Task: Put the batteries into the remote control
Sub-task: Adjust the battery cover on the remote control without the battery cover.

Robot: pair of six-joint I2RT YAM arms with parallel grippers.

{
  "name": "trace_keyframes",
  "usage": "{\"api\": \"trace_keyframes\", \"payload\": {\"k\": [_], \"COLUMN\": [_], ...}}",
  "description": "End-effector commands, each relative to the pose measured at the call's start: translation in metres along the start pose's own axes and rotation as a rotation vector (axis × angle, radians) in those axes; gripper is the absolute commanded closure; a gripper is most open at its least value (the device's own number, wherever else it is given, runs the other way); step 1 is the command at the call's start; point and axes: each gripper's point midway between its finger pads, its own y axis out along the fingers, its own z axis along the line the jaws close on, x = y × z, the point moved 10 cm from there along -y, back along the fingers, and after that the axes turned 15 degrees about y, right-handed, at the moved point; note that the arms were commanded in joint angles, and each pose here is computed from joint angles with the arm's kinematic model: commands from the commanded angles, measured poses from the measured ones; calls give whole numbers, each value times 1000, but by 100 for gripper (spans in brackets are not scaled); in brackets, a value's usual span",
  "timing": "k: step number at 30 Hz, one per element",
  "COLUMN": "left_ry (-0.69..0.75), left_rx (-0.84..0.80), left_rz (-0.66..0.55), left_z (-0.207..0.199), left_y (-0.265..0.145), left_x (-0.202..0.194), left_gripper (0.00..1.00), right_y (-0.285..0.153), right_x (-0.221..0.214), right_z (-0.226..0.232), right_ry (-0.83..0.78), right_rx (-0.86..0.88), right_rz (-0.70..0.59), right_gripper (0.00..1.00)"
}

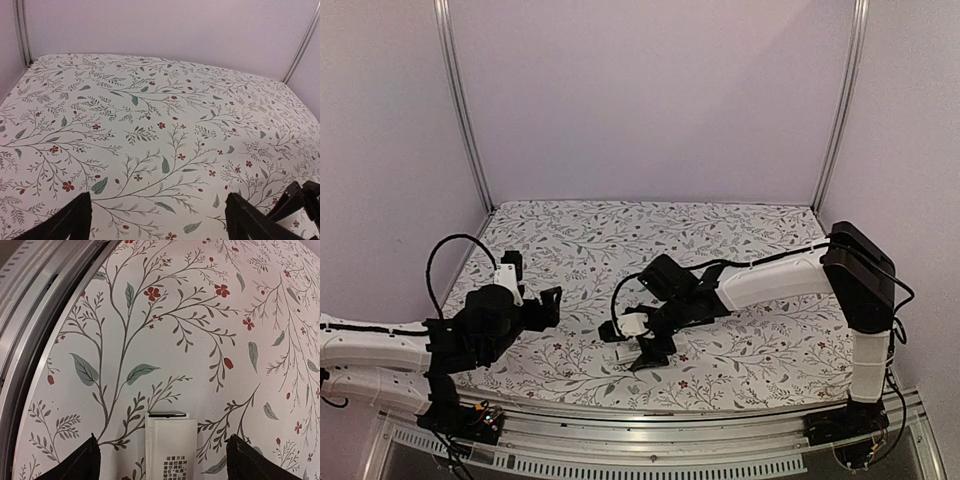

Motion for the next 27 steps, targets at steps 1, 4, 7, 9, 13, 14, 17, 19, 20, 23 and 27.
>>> {"api": "trace_keyframes", "payload": {"k": [1, 4, 7, 9, 13, 14, 17, 19, 20, 23, 27], "left_ry": [-15, -8, 1, 7, 9, 9, 7, 8, 8, 14, 14], "left_rx": [83, 94, 97, 98, 109, 111, 111, 110, 111, 114, 112], "left_rz": [-25, -28, -26, -25, -25, -25, -26, -25, -26, -25, -27], "left_z": [14, 17, 18, 19, 21, 22, 22, 22, 22, 23, 23], "left_y": [-2, -2, -2, -2, -2, -2, -2, -2, -2, -2, -2], "left_x": [-6, -6, -7, -7, -8, -8, -8, -8, -8, -7, -7], "left_gripper": [7, 7, 7, 7, 7, 7, 7, 7, 7, 7, 7], "right_y": [10, 18, 21, 23, 23, 25, 27, 28, 28, 27, 27], "right_x": [2, -3, -3, -3, -3, -4, -5, -5, -5, -5, -3], "right_z": [-5, -2, -3, -3, -2, -2, 2, 4, 5, 5, 5], "right_ry": [-50, -71, -70, -67, -75, -74, -72, -74, -72, -67, -61], "right_rx": [-18, -20, -26, -23, -22, -21, -20, -19, -20, -24, -35], "right_rz": [48, 82, 94, 100, 102, 106, 120, 125, 126, 127, 126], "right_gripper": [15, 17, 19, 20, 25, 26, 31, 37, 38, 43, 48]}}
